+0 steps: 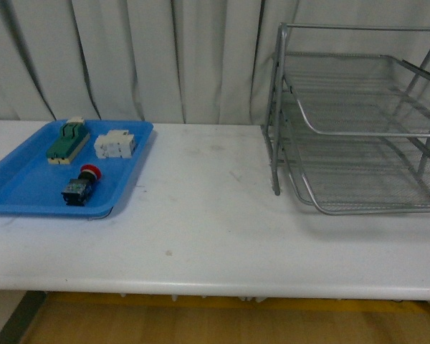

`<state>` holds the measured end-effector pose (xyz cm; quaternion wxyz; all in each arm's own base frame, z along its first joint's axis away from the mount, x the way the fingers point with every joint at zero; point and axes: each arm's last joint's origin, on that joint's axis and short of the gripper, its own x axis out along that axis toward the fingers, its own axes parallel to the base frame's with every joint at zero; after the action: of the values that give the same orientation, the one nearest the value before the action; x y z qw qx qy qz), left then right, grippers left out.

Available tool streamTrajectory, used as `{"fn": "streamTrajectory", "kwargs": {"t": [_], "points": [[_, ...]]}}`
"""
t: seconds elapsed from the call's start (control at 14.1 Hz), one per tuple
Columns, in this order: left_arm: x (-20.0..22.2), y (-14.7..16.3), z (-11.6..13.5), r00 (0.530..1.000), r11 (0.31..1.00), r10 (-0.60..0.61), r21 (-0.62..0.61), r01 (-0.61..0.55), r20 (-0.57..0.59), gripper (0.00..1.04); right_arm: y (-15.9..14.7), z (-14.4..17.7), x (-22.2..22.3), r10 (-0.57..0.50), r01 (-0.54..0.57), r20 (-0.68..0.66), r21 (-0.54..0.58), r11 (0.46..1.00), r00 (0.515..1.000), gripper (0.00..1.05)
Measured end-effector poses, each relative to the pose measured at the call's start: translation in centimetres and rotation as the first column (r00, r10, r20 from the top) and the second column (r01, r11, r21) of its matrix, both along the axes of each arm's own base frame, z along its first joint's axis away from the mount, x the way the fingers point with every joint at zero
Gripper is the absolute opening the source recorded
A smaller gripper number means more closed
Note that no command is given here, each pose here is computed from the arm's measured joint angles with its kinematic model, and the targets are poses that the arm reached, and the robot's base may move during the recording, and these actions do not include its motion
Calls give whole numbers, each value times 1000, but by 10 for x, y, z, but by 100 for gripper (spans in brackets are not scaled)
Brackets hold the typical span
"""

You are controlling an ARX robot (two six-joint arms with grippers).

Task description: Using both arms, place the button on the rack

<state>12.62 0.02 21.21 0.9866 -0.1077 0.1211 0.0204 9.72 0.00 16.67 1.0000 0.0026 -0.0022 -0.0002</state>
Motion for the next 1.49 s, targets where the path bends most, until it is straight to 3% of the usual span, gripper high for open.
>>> {"fn": "streamTrajectory", "kwargs": {"t": [0.28, 0.35, 0.57, 0.71, 0.92, 1.49], "points": [[136, 1, -11, 990, 992, -62, 100, 75, -128, 98, 0, 0, 0, 0, 0, 0, 0, 1000, 1000, 98], [179, 6, -31, 969, 992, -54, 101, 80, -242, 98, 0, 0, 0, 0, 0, 0, 0, 1000, 1000, 98], [243, 13, -79, 897, 991, -41, 96, 93, -440, 98, 0, 0, 0, 0, 0, 0, 0, 1000, 1000, 98], [282, 15, -80, 893, 990, -22, 116, 84, -450, 98, 0, 0, 0, 0, 0, 0, 0, 1000, 1000, 98], [313, 12, -92, 880, 985, -23, 138, 100, -475, 98, 0, 0, 0, 0, 0, 0, 0, 1000, 1000, 98], [339, 5, -145, 821, 960, -79, 178, 215, -565, 98, 0, 0, 0, 0, 0, 0, 0, 1000, 1000, 98]]}}
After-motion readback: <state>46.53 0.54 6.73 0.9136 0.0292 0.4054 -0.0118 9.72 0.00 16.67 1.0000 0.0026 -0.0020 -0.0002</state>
